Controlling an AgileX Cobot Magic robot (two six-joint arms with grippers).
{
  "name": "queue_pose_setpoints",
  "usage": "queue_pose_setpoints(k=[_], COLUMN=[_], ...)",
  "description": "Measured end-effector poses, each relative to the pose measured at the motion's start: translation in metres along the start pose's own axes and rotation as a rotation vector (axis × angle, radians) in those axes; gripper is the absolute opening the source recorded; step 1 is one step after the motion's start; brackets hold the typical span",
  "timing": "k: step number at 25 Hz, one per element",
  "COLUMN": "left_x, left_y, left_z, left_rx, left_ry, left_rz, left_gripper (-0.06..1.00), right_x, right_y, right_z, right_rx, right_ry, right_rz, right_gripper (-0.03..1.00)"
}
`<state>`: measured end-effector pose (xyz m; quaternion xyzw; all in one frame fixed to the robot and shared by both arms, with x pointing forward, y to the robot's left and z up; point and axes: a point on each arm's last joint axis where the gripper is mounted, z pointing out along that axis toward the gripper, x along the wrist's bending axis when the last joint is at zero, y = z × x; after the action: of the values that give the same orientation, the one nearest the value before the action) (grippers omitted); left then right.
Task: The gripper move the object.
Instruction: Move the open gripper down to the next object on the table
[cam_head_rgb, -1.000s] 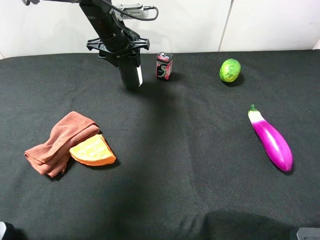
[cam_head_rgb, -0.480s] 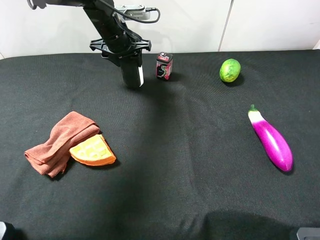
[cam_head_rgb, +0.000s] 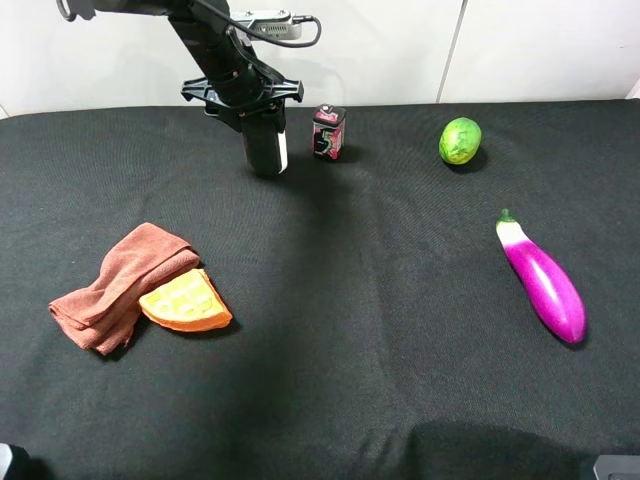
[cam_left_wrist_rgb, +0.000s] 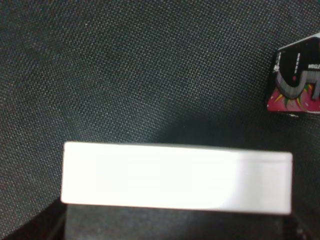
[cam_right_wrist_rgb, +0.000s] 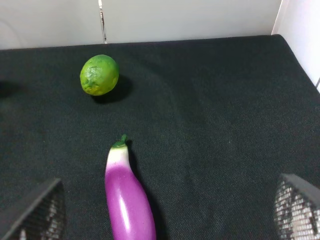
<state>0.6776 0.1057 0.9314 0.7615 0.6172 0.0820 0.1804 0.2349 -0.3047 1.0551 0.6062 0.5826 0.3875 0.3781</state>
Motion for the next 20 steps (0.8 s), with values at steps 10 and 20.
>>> queue_pose_setpoints(k=[10,20], left_x=[0.0,0.001], left_y=[-0.0005,-0.006], left_z=[-0.0004,0.004], left_rx=[0.009,0.06], left_ry=[0.0,0.008], left_rz=[0.029,0.041], left_gripper=[0.65,0.7], right_x=[0.0,0.0], right_y=[0.0,0.0], right_z=[0.0,0.0], right_rx=[0.0,0.0], right_ry=[0.0,0.0], right_rz=[0.0,0.0], right_gripper=[0.63,0.63])
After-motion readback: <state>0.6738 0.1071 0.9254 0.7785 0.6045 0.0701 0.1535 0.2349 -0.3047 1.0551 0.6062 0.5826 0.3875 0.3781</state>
